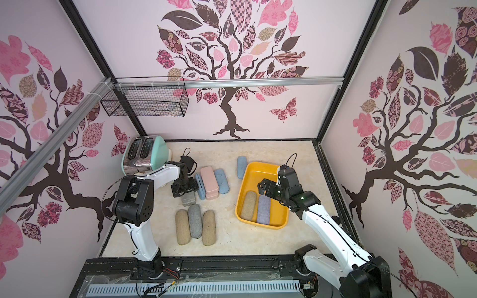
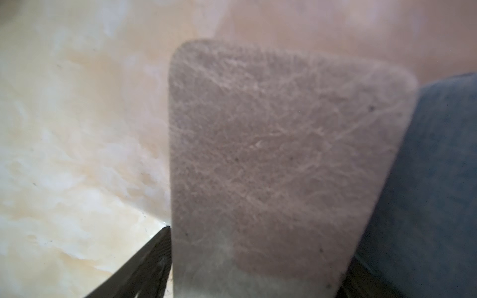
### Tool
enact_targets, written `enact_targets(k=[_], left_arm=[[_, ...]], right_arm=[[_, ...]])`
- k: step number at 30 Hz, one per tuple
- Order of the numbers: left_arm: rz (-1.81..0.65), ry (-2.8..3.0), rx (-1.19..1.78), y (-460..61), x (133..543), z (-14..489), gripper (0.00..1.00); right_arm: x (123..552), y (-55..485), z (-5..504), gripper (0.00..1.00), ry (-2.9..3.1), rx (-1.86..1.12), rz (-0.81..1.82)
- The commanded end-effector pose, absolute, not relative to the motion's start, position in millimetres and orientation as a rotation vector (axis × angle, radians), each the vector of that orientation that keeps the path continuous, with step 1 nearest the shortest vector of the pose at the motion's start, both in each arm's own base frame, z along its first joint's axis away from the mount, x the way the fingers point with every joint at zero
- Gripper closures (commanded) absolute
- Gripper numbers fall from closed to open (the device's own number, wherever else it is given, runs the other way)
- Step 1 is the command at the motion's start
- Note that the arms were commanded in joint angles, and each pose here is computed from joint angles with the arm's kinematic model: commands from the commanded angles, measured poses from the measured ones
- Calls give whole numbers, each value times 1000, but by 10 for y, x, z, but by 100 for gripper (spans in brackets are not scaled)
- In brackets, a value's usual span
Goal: Put the glasses cases into the storage boxes
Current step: Pick up the glasses case at the center of the board.
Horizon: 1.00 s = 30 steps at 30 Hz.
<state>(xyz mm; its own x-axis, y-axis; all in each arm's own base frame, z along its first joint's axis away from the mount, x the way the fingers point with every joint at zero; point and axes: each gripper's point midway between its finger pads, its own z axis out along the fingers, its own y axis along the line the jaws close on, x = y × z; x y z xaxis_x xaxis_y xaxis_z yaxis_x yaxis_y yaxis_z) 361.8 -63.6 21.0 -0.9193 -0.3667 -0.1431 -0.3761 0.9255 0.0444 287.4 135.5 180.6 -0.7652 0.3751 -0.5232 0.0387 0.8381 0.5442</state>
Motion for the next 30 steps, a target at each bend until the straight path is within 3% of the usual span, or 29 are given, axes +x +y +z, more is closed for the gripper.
enact_targets(k=[1, 12, 20, 25, 30], left_arm=[[90, 2927, -583, -644, 3691, 230, 21], [92, 2894, -567, -608, 3633, 430, 35], [2, 2757, -439, -745, 3652, 1337, 39], [-146, 2623, -173, -1530, 3595, 2084, 38], [-369, 2599, 18, -2636, 3517, 2163, 38]], right_arm=[[2851, 1320, 1863, 4, 2352, 290, 672], [2884, 1327, 1983, 3, 2332, 289, 679], [2953, 1188, 2193, 3, 2297, 290, 570], [3085, 822, 2455, 2, 2259, 402, 342], [3083, 158, 2647, 2, 2197, 678, 288]])
